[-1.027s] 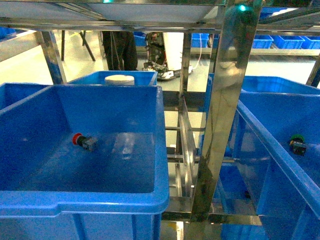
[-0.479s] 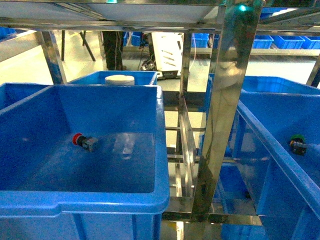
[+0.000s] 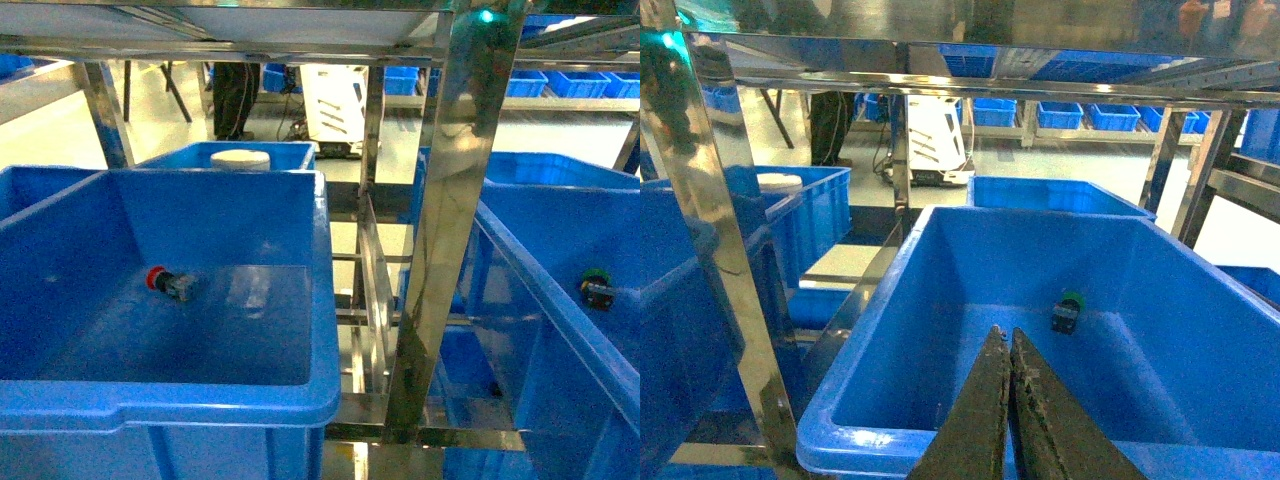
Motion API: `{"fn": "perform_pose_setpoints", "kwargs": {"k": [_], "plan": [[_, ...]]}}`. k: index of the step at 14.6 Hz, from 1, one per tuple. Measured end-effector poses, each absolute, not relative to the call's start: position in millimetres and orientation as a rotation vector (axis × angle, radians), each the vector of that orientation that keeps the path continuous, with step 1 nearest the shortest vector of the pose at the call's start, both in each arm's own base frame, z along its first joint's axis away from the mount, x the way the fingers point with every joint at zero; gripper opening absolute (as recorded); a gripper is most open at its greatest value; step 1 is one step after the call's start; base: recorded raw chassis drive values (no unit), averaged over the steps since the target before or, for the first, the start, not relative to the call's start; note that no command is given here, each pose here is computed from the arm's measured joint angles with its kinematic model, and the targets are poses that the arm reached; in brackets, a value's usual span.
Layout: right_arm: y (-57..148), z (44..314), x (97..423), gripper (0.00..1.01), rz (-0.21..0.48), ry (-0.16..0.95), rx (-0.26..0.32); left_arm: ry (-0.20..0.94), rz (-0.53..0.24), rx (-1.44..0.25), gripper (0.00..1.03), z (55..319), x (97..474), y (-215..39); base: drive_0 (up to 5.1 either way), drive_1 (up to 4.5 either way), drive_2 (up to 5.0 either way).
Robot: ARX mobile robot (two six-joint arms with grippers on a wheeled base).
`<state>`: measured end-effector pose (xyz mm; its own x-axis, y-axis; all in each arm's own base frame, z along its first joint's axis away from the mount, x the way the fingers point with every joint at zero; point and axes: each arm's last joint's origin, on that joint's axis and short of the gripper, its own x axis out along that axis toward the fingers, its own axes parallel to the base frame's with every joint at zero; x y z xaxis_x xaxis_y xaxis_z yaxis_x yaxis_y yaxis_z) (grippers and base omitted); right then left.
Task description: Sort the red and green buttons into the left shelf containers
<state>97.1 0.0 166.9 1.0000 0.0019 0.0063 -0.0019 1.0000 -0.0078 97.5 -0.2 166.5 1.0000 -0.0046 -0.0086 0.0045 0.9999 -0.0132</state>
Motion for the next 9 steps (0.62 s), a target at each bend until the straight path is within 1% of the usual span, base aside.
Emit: {"fn": "perform_pose_setpoints", "kwargs": {"k": [4,5,9], "plan": [[0.0,166.8,97.1,0.02,0.0,-0.006,-0.008,-0.001,0.0,-0.013,0.02,167.4,97.5,0.0,0.0,0.0,0.0],[0.0,166.8,97.1,0.05,0.0,-0.006,-0.008,0.0,0.0,-0.014,0.1,167.3,97.5,0.0,0.0,0.0,0.0],[0.0,166.8,97.1,0.6,0.0,-0.006,-0.008,0.0,0.0,-0.014,0.65,167.3,97.5,0.0,0.0,0.0,0.0]]}}
